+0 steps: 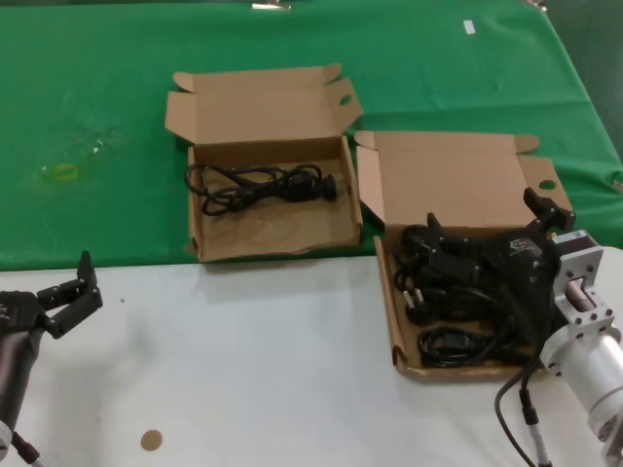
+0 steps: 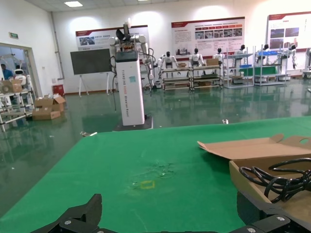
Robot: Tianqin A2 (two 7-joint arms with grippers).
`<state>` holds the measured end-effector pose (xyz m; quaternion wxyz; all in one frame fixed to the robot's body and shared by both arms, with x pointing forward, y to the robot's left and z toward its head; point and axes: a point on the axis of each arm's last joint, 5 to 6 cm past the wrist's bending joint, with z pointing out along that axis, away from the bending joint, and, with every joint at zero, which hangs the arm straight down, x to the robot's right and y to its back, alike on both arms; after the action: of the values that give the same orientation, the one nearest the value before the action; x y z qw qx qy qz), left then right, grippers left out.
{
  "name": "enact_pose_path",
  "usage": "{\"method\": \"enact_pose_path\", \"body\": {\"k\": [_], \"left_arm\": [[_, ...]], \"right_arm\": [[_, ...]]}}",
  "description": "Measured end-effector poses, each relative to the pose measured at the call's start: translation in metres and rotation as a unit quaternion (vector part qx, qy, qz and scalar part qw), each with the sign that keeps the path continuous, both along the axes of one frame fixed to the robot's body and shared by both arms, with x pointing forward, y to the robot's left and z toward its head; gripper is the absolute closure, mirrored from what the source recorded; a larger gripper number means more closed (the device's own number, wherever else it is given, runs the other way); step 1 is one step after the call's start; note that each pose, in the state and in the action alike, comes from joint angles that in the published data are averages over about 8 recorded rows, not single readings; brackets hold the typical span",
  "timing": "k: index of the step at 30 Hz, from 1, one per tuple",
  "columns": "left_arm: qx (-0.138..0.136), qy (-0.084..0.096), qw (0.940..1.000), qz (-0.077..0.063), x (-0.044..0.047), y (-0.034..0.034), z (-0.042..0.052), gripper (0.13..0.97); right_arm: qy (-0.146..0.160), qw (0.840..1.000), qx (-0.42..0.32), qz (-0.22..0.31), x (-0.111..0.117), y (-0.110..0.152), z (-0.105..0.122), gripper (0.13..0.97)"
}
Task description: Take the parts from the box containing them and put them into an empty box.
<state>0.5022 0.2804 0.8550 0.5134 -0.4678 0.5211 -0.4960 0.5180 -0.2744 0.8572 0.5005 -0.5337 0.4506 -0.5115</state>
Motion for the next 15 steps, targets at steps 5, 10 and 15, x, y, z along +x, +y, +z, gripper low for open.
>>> {"method": "enact_pose_path", "body": {"k": [5, 10, 15], "left_arm": [[0.0, 0.0, 1.0, 0.0, 0.0, 0.0, 0.0, 0.132], [0.0, 0.0, 1.0, 0.0, 0.0, 0.0, 0.0, 0.132], [0.0, 0.0, 1.0, 0.0, 0.0, 0.0, 0.0, 0.132]], "right_arm": [[0.0, 1.0, 0.0, 0.0, 0.0, 0.0, 0.0, 0.13], [0.0, 1.0, 0.0, 0.0, 0.0, 0.0, 0.0, 0.13], [0.0, 1.0, 0.0, 0.0, 0.0, 0.0, 0.0, 0.13]]}}
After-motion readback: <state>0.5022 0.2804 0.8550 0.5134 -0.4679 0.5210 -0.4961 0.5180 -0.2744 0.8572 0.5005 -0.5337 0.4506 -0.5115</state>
